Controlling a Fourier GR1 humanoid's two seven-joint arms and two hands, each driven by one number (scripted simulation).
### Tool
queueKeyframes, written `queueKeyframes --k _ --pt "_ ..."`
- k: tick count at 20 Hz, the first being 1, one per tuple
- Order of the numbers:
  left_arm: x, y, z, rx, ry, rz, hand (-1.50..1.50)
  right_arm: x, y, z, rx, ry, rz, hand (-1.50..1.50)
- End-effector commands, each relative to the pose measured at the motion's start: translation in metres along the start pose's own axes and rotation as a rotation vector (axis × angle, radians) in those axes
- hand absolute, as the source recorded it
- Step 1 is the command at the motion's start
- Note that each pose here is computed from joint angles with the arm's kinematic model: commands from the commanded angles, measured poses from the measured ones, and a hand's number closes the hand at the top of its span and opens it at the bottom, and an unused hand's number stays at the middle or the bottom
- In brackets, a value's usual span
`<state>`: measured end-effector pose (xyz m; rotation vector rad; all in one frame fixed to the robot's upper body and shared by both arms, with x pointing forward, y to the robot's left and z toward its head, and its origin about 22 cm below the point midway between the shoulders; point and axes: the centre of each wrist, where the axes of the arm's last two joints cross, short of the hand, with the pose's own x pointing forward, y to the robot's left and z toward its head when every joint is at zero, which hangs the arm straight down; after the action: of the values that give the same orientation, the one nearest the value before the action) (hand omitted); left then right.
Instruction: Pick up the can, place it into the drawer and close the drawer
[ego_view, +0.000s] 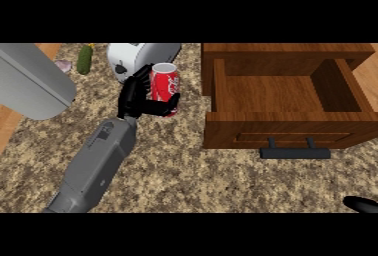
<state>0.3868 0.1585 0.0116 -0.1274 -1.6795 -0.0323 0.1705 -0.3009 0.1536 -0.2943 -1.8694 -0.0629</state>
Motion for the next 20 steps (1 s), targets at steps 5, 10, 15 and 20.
queueKeyframes --k 5,10,15,20 --pt "0.090 -0.069 -0.026 -0.084 -0.019 0.023 1.50 -0.009 0.007 -0.003 0.005 -0.004 0.001 -1.50" --pt "0.143 -0.087 -0.043 -0.076 -0.054 -0.023 1.50 0.009 0.003 0.006 0.009 0.011 0.028 -1.50" --pt "0.169 -0.112 -0.071 -0.081 -0.052 -0.051 1.50 0.001 0.003 -0.010 0.028 -0.017 -0.003 -1.50" --pt "0.180 -0.153 -0.061 -0.093 -0.032 -0.085 1.50 -0.006 0.017 -0.003 0.011 -0.008 0.000 -1.50"
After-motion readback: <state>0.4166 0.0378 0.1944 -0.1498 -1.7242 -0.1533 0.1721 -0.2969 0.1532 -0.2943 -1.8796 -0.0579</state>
